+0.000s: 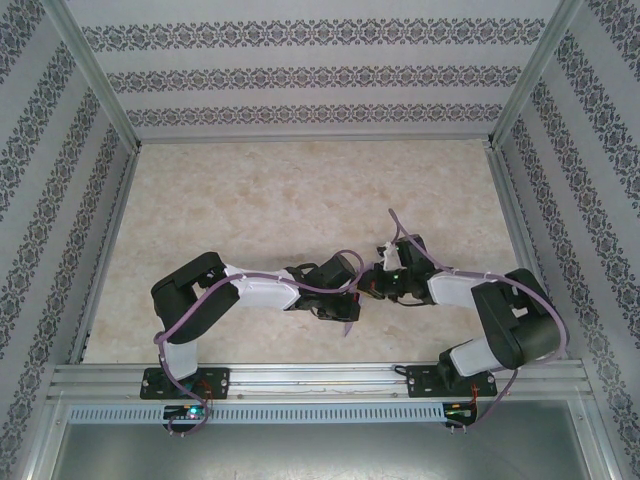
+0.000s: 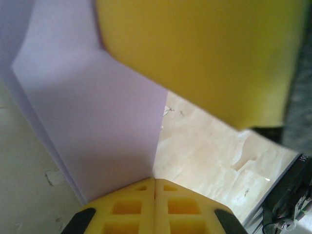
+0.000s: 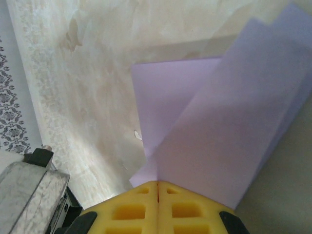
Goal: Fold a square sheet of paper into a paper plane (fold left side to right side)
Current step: Perform the fifth fold on the wing at the bottom-center of the table.
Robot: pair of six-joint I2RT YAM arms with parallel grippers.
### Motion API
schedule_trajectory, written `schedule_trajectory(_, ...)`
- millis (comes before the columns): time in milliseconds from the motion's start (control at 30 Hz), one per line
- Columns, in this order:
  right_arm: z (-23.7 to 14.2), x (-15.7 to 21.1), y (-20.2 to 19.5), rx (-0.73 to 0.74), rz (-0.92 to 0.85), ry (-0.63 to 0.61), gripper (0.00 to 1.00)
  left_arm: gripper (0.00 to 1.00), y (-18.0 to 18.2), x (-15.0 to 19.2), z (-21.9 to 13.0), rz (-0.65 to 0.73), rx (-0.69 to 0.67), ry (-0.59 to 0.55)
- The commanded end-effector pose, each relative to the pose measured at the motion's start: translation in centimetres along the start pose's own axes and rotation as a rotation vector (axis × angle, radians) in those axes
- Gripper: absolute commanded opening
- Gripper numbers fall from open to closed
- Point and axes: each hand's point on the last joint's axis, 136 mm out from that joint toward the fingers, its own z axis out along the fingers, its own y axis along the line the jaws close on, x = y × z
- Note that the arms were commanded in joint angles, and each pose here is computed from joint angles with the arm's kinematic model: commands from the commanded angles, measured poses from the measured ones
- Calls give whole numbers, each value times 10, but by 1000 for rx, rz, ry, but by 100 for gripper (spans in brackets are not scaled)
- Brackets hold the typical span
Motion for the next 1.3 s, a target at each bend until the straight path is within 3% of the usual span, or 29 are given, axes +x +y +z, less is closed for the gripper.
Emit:
schedule_trajectory(0,6,-7,-1,20,-25,-10,0,1,82,49,13,-65,-287,146)
schedule_trajectory(333,13,6,-42,167,43,24,0,2,65,41,8,-53,-233,116)
schedule_trajectory(767,10,23,-69,295,77,69,0,7,-43,-15,-47,-30,156,-43)
schedule_trajectory(1033,10,25,-72,312,77,75,0,7,-51,2,-37,-135,314,25)
schedule_trajectory(1267,10,29,-75,330,77,85,0,7,-39,12,-20,-163,295,67)
